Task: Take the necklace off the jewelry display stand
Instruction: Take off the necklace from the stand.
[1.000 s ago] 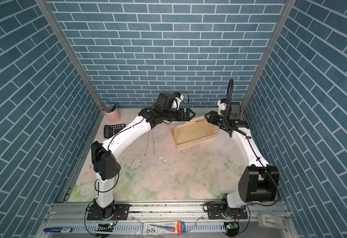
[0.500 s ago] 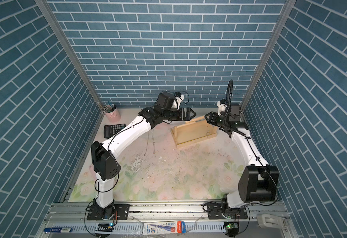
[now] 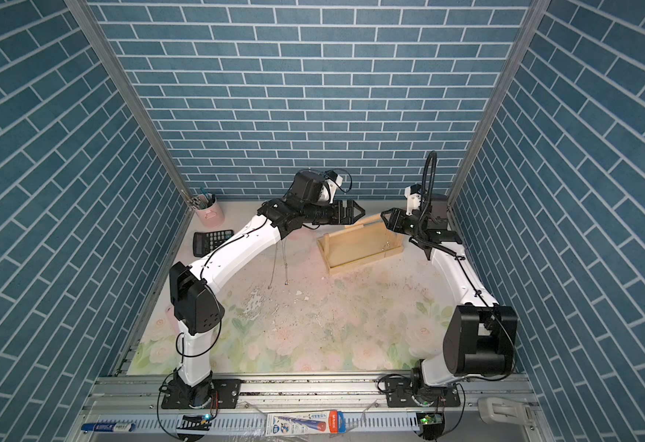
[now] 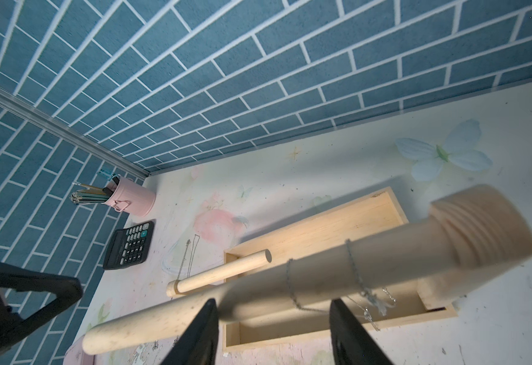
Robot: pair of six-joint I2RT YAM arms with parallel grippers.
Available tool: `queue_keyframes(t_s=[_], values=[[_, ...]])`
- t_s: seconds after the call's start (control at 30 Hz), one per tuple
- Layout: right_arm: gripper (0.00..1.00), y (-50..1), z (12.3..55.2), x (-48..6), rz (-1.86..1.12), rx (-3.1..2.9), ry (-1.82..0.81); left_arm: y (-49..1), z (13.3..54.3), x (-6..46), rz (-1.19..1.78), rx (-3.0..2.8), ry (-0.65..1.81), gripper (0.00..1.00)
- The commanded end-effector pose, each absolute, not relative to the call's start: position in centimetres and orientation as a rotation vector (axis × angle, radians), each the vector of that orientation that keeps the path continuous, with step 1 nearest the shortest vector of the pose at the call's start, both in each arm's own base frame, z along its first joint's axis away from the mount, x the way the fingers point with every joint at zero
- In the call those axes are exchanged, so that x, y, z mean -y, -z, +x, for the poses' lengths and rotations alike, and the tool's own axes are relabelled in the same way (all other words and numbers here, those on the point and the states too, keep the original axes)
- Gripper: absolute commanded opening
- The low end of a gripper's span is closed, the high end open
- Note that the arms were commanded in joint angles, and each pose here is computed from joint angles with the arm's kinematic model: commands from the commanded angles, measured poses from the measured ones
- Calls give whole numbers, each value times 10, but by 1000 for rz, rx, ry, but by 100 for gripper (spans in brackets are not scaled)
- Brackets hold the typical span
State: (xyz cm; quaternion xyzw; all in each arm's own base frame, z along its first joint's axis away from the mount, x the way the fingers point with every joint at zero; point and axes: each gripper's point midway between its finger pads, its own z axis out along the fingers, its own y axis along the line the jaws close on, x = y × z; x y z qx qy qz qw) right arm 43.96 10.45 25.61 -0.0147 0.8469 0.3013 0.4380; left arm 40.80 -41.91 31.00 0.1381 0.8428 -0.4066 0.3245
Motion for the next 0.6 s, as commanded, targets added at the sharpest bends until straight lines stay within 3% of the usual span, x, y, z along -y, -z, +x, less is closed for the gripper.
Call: queue_keyframes(t_s=[0.0,0.4,0.57], values=[[57,-261,441,-104,-90,-2052,-759,-318,406,417,372,-2188,1090,99],[63,-270,439,-114,-145,-1938,-941,-315,406,415,375,-2200,1080,99],[59,-269,438,-108,-133,-1924,-949,-316,406,416,372,-2198,1083,99]])
